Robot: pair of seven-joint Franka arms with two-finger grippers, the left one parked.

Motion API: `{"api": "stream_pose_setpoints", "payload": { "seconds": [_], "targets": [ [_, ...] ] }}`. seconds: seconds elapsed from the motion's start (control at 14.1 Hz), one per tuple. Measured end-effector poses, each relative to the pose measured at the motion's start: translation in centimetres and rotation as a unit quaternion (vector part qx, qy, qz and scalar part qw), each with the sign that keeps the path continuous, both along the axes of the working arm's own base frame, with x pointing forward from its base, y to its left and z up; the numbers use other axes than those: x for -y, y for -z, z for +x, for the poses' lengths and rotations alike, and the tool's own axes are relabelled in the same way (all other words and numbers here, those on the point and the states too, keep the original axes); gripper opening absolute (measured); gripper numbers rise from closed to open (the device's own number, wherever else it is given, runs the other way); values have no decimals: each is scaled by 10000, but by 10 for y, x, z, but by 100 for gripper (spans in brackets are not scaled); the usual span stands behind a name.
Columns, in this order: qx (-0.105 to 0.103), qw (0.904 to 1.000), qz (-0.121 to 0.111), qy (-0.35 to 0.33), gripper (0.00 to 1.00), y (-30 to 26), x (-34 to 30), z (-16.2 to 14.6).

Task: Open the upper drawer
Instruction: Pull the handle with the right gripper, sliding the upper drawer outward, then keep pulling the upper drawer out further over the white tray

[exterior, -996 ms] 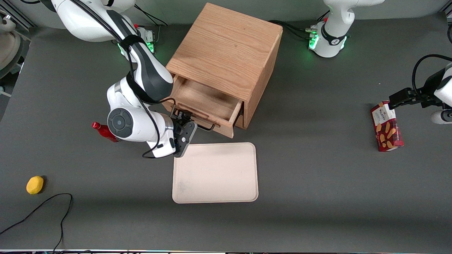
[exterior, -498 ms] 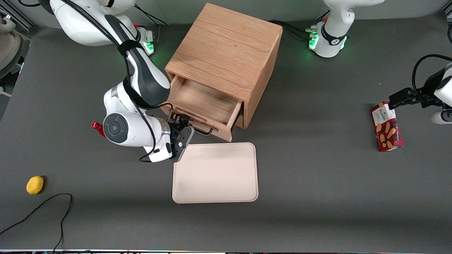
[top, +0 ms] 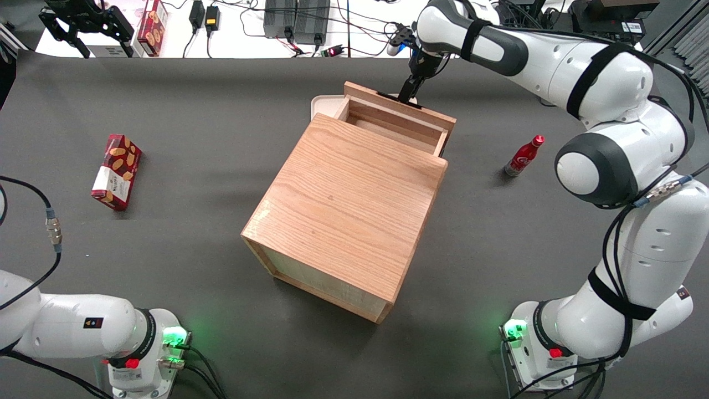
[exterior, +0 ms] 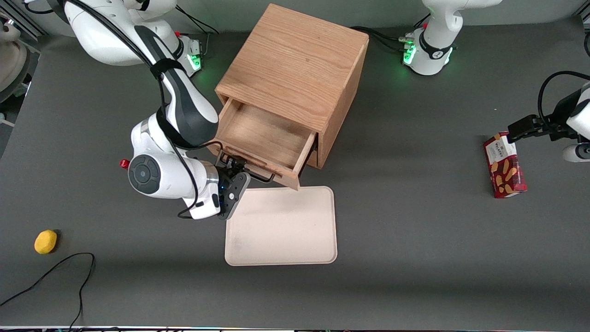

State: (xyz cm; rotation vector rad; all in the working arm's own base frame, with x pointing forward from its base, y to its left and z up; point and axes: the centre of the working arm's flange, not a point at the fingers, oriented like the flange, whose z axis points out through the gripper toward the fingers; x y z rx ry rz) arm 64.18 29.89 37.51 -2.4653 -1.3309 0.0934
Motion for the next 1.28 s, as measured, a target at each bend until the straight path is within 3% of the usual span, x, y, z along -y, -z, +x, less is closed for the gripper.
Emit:
{"api": "stream_pose_setpoints", "payload": {
  "seconds": [1.28],
  "targets": [
    [233, 9996, 149, 59, 100, -1, 27, 35]
  ]
}}
